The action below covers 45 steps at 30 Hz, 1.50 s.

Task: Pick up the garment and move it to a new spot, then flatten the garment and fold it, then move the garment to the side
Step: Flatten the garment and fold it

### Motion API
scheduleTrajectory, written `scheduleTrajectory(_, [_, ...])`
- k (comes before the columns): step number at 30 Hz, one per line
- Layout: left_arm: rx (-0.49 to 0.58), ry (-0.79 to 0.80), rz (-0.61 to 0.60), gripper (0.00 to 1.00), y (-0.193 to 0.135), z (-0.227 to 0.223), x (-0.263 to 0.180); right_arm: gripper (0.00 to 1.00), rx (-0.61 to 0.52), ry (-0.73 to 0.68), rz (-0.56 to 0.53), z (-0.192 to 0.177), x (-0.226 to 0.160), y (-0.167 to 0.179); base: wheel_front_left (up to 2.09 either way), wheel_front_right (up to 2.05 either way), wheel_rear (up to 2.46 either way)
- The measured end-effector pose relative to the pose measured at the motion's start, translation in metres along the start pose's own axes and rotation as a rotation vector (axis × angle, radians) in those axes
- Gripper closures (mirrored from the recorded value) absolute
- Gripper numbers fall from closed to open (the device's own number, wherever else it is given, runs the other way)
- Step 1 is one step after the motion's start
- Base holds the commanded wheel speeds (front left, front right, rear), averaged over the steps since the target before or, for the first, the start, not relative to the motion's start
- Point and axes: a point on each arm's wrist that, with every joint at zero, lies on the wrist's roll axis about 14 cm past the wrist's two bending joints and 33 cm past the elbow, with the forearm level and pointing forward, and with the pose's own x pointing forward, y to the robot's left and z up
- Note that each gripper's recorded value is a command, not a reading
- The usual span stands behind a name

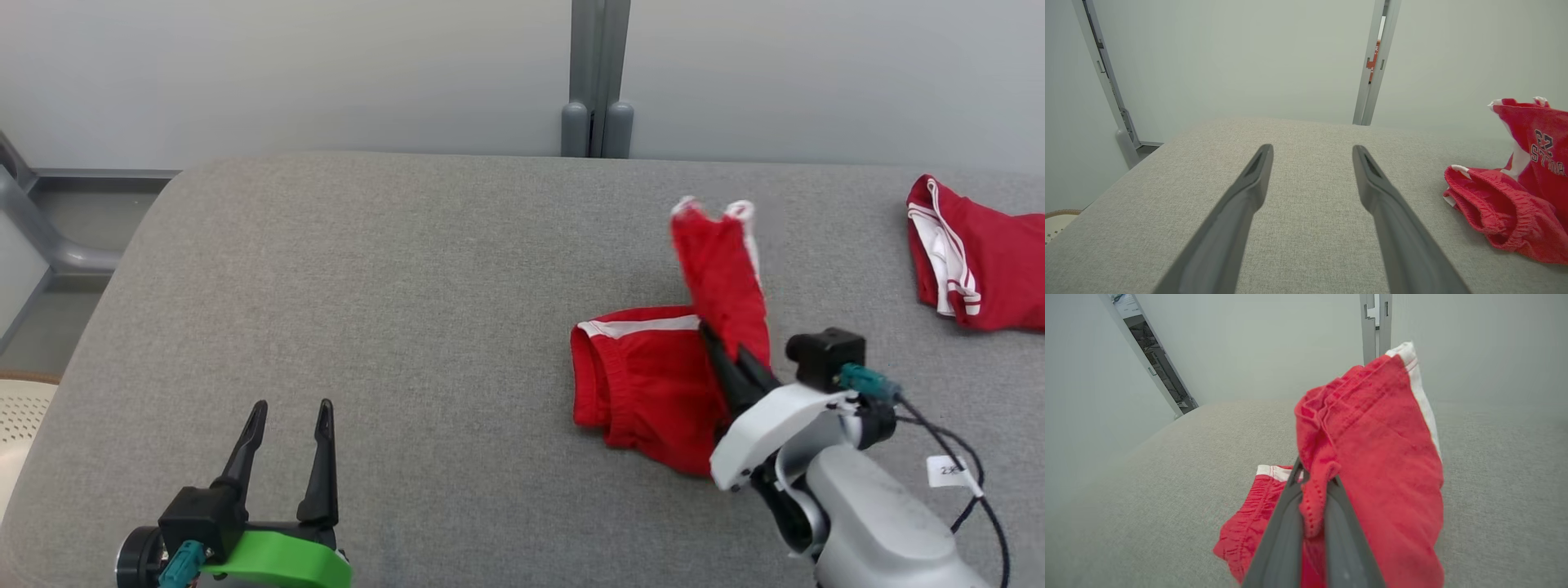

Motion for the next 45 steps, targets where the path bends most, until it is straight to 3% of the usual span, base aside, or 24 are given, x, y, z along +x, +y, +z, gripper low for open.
scheduleTrajectory(6, [-0.002,0.013,0.007,0.00,0.001,-0.004,-0.002,1.00,-0.012,0.113,0.136,-0.042,-0.003,0.049,0.00,0.00,0.00])
scheduleTrajectory(10, [-0.008,0.023,0.019,0.00,0.004,-0.007,-0.003,1.00,0.034,0.174,0.164,-0.065,-0.005,0.066,0.00,0.00,0.00])
scheduleTrajectory(11, [-0.008,0.027,0.023,0.00,0.005,-0.008,-0.004,0.23,0.039,0.184,0.169,-0.069,-0.006,0.069,0.00,0.00,0.00])
scheduleTrajectory(12, [-0.008,0.030,0.025,0.00,0.005,-0.009,-0.004,0.00,0.044,0.193,0.172,-0.073,-0.007,0.070,0.00,0.00,0.00])
scheduleTrajectory(16, [-0.010,0.032,0.031,0.00,0.007,-0.010,-0.004,0.00,0.054,0.186,0.153,-0.070,-0.006,0.062,0.00,0.00,0.00])
scheduleTrajectory(26, [-0.011,0.012,0.019,0.00,0.004,-0.004,-0.006,0.00,0.071,-0.006,-0.019,-0.011,-0.018,-0.002,0.00,0.00,0.00])
scheduleTrajectory(33, [-0.009,0.021,0.018,0.00,0.003,-0.007,-0.006,0.00,0.045,-0.025,-0.117,-0.008,-0.030,-0.037,0.00,0.00,0.00])
scheduleTrajectory(34, [-0.009,0.025,0.018,0.00,0.003,-0.008,-0.006,0.51,0.044,-0.016,-0.129,-0.011,-0.030,-0.041,0.00,0.00,0.00])
scheduleTrajectory(35, [-0.009,0.027,0.018,0.00,0.003,-0.009,-0.005,0.68,0.044,-0.003,-0.140,-0.016,-0.031,-0.044,0.00,0.00,0.00])
scheduleTrajectory(36, [-0.009,0.030,0.018,0.00,0.003,-0.009,-0.005,1.00,0.041,0.012,-0.149,-0.021,-0.030,-0.046,0.00,0.00,0.00])
scheduleTrajectory(45, [-0.005,0.042,0.031,0.00,0.007,-0.012,-0.002,1.00,-0.025,0.116,-0.082,-0.048,0.002,-0.026,0.00,0.00,0.00])
